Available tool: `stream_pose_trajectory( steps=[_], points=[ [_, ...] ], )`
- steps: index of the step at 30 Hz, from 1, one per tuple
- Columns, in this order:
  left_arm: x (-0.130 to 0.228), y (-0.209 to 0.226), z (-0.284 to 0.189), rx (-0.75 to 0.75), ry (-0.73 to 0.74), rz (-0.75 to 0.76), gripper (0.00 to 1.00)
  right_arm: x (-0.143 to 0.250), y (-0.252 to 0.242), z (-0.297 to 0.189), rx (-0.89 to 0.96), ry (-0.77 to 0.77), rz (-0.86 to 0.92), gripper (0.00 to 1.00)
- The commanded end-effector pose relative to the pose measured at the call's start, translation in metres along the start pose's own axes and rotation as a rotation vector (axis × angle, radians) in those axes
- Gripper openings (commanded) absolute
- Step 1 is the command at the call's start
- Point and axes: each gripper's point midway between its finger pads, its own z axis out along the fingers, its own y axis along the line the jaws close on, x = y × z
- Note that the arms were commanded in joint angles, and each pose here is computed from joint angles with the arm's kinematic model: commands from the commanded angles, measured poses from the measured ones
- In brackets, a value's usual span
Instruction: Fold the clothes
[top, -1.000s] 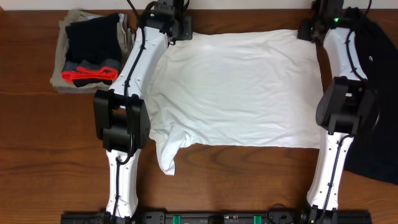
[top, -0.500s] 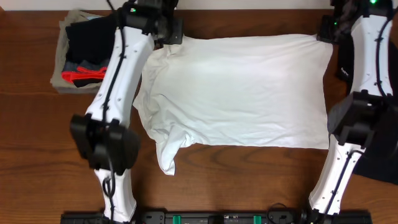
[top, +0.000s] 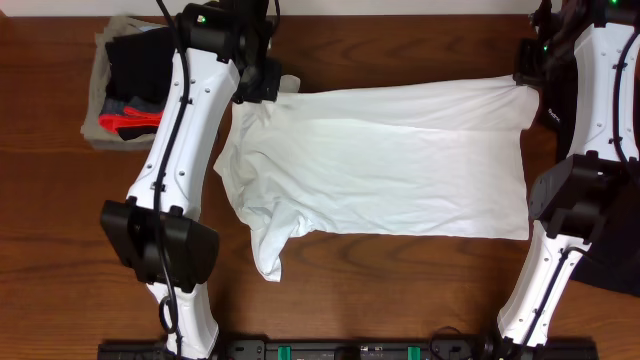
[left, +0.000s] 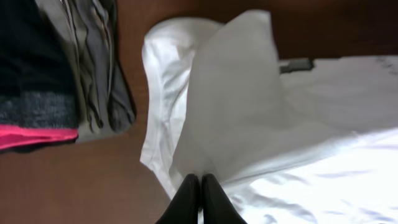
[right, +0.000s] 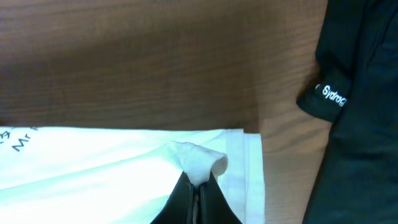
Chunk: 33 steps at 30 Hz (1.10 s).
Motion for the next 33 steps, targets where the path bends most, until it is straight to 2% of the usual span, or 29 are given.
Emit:
stream_pose_trajectory(
  steps=[1,10,17,33],
  points=[
    [0.013,0.014,0.013,-0.058,0.056,0.004,0.06,0.003,-0.007,-0.01,0.018,-0.004,-0.014,0.01],
    [0.049,0.022,0.046,-0.072,0.194,0.0,0.06,0.04,-0.013,0.02,0.017,0.161,-0.005,0.01],
    [0.061,0.022,0.059,-0.075,0.233,0.004,0.06,0.07,-0.017,0.052,0.012,0.279,0.009,0.01],
    [0.056,0.021,0.065,-0.073,0.212,0.001,0.06,0.078,-0.031,0.06,0.013,0.303,0.047,0.01]
  ],
)
